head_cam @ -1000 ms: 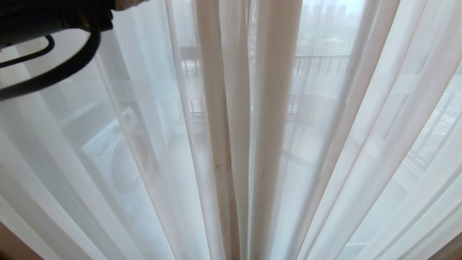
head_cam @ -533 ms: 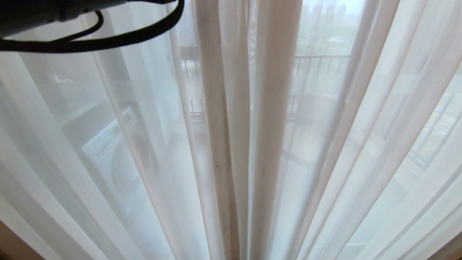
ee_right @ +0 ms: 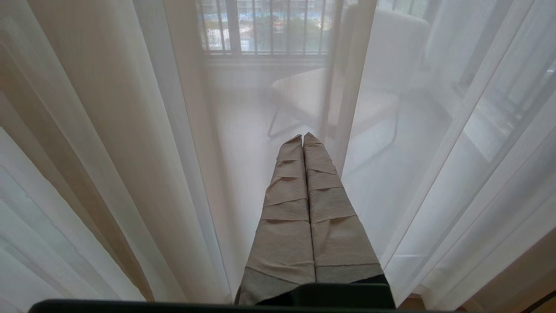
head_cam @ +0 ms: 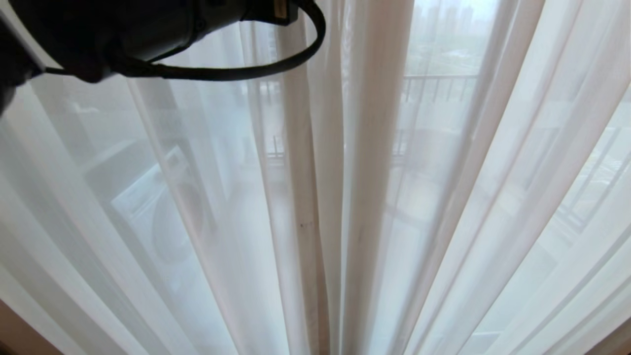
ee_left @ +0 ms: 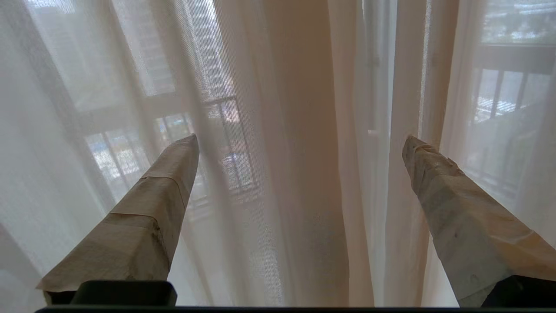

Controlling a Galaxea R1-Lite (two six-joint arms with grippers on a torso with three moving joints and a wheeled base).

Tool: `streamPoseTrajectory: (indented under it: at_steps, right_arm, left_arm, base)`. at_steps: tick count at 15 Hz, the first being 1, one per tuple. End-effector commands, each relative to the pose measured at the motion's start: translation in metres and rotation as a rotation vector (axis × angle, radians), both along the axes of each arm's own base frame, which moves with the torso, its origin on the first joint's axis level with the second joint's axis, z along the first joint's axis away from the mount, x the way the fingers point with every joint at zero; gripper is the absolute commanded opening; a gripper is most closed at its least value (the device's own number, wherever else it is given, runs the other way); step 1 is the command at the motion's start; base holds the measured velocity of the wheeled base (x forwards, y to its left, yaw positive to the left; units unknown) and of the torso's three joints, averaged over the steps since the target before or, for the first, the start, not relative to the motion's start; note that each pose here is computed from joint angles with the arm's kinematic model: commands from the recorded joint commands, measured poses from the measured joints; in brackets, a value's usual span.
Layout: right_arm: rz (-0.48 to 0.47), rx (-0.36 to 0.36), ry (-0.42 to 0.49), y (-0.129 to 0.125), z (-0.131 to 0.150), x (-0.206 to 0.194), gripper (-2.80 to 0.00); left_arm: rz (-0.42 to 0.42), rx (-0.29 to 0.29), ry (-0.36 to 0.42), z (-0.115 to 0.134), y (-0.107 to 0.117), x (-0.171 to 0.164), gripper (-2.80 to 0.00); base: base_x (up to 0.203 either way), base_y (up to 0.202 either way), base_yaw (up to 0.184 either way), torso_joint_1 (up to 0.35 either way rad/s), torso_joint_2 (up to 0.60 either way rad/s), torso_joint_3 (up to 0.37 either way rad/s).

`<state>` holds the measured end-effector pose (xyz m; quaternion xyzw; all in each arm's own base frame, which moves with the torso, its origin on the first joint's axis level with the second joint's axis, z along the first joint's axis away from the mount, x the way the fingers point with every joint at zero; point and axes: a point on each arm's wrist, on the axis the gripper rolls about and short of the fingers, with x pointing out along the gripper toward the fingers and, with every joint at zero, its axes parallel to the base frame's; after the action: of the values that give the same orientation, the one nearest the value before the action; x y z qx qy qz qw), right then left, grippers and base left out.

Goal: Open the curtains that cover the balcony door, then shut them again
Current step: Pull the inner curtains open on both sides

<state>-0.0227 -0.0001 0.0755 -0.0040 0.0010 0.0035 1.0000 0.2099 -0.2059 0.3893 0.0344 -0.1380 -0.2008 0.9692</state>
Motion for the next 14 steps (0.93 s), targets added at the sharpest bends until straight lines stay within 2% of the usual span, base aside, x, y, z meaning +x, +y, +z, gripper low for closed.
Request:
streamPoseTrajectory:
  at_steps: [1, 3, 4, 9, 14]
  right_arm:
    - [0.001, -0.001, 0.001, 0.000, 0.000, 0.000, -2.80]
    - [0.001, 0.000, -0.001, 0.000, 0.000, 0.000, -2.80]
    - [0.001, -0.001, -0.001, 0.000, 0.000, 0.000, -2.80]
    - [0.001, -0.001, 0.001, 0.000, 0.000, 0.000, -2.80]
    - [0.000, 0.000, -0.001, 0.000, 0.000, 0.000, -2.80]
  left_arm:
    - [0.038, 0.005, 0.005, -0.012, -0.012, 0.017, 0.00]
    - [0.089, 0.006, -0.028, -0.016, -0.017, 0.029, 0.00]
    - [0.101, 0.000, -0.048, -0.016, -0.019, 0.034, -2.80]
    - [0.148, -0.020, -0.091, -0.017, -0.018, 0.053, -2.80]
    - [0.199, -0.027, -0.103, -0.012, 0.000, 0.059, -2.80]
  base:
    - [0.000, 0.000, 0.000, 0.000, 0.00, 0.000]
    - [0.000, 0.000, 0.000, 0.000, 0.00, 0.000]
    - [0.000, 0.000, 0.000, 0.000, 0.00, 0.000]
    - [0.000, 0.000, 0.000, 0.000, 0.00, 0.000]
    - [0.000, 0.000, 0.000, 0.000, 0.00, 0.000]
